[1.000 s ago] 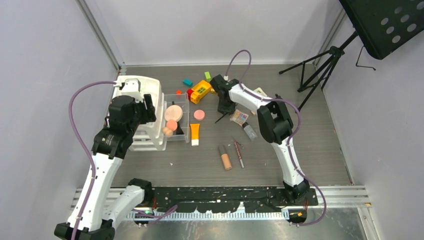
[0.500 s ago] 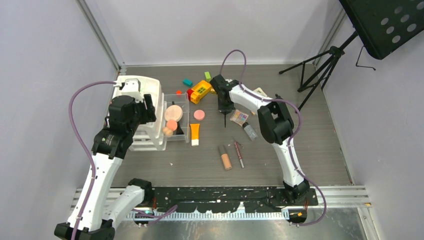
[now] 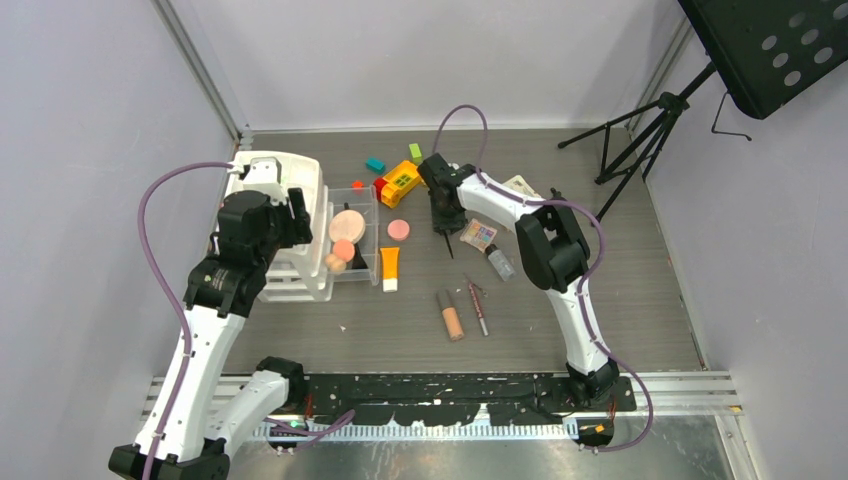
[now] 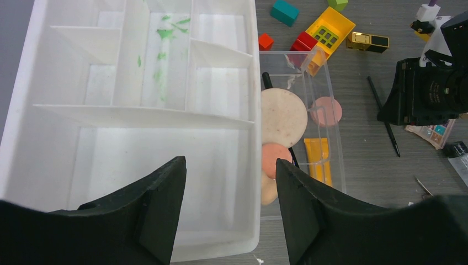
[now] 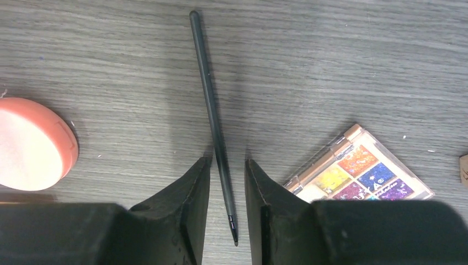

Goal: Organize the makeup
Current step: Pick up the makeup tool from the center of the board, then place the makeup tool in the drawer, then close the drawer in the storage box.

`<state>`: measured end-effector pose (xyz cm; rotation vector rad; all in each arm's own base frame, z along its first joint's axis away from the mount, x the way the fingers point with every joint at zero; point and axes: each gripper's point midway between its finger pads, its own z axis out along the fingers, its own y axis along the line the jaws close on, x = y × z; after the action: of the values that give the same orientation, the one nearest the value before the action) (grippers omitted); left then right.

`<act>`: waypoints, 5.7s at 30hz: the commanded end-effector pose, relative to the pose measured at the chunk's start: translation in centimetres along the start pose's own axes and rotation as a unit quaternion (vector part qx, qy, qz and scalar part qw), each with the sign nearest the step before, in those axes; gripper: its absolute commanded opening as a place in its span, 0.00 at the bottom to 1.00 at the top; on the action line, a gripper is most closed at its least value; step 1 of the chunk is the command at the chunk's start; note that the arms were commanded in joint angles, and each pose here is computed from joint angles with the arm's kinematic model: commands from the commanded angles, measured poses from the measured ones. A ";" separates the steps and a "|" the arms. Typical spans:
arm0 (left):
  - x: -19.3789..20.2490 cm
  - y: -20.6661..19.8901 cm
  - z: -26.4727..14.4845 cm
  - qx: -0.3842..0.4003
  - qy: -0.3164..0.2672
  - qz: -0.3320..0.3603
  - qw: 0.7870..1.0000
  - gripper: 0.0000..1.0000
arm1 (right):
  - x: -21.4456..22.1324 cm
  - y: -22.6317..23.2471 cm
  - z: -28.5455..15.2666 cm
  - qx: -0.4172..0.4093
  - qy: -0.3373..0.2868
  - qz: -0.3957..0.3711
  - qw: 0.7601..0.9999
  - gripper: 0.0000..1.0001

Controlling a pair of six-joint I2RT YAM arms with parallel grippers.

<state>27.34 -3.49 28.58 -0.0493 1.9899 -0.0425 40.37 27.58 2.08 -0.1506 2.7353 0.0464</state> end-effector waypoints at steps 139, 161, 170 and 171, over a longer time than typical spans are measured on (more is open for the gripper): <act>-1.9 0.7 -1.9 -0.007 -0.052 -0.005 0.999 0.61 | 2.9 -15.0 -24.8 -0.012 -0.232 0.133 0.963 0.65; -1.5 1.3 -1.7 -0.025 -0.047 0.000 0.999 0.61 | 13.6 -9.4 -11.5 -0.104 0.021 0.037 0.994 0.42; -1.5 1.1 -1.6 -0.021 -0.046 -0.001 0.999 0.61 | 11.5 -10.5 -11.6 -0.061 -0.034 0.045 0.997 0.44; -1.6 1.1 -1.6 -0.021 -0.047 -0.001 0.999 0.61 | 11.1 -10.8 -11.8 -0.053 -0.043 0.048 0.996 0.44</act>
<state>26.25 -2.39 29.90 -0.0868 1.9291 -0.0111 24.35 15.54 6.13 -0.0814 2.7908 0.2679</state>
